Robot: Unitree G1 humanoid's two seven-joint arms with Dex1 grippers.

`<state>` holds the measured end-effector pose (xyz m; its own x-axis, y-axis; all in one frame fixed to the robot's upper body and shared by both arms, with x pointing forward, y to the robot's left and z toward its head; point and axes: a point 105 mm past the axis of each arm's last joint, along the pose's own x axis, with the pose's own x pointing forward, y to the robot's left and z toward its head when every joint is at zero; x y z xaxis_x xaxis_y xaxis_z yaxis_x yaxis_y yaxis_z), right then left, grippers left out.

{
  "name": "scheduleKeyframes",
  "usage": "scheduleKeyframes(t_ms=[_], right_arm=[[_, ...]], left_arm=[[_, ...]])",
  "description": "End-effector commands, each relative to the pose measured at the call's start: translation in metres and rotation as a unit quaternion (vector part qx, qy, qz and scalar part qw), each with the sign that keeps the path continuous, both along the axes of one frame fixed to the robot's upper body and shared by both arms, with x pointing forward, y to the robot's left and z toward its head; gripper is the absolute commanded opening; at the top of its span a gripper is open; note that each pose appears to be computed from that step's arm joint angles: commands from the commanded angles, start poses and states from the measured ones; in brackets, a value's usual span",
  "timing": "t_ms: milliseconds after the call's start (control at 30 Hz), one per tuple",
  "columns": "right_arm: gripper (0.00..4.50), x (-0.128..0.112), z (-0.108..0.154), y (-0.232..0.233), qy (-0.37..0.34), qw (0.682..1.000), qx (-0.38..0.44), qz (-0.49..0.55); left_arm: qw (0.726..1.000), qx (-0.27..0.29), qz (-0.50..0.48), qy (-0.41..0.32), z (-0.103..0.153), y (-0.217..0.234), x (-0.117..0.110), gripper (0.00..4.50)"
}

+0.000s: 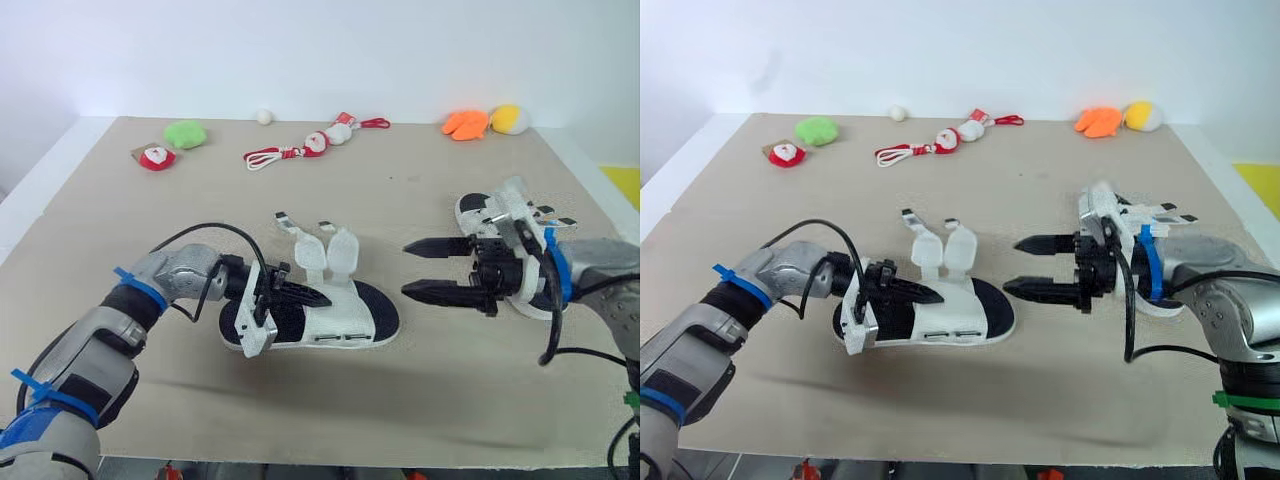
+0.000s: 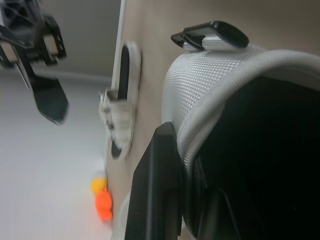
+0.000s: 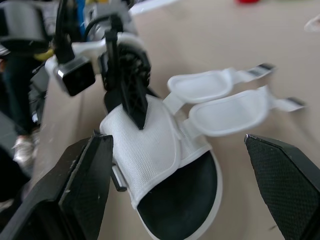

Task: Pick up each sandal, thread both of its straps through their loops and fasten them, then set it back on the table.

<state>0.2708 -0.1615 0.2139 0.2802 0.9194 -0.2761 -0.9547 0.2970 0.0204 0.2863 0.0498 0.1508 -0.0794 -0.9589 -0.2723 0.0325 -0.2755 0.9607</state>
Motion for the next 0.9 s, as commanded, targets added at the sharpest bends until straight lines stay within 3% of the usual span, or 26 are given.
scheduleKeyframes(t_ms=[33,367,633,767,900], right_arm=[[4.5,-0.006,0.008,0.0,-0.027,0.999,-0.019,0.011],[4.5,-0.01,-0.004,-0.001,-0.011,0.999,-0.034,0.019],[4.5,-0.007,-0.013,0.006,-0.016,0.999,-0.037,0.02],[4.5,-0.006,-0.013,0.008,-0.017,0.999,-0.035,0.021],[4.5,-0.005,-0.013,0.009,-0.018,0.999,-0.033,0.022]], left_arm=[[0.999,-0.034,-0.027,-0.021,0.018,-0.007,-0.004,0.07],[0.999,-0.009,-0.011,-0.038,0.02,0.011,0.007,0.07],[1.0,-0.001,0.004,-0.016,0.007,0.008,0.009,0.07],[1.0,0.006,0.016,-0.012,0.003,0.009,0.012,1.38],[0.999,0.001,0.036,-0.01,0.007,0.014,0.016,3.38]])
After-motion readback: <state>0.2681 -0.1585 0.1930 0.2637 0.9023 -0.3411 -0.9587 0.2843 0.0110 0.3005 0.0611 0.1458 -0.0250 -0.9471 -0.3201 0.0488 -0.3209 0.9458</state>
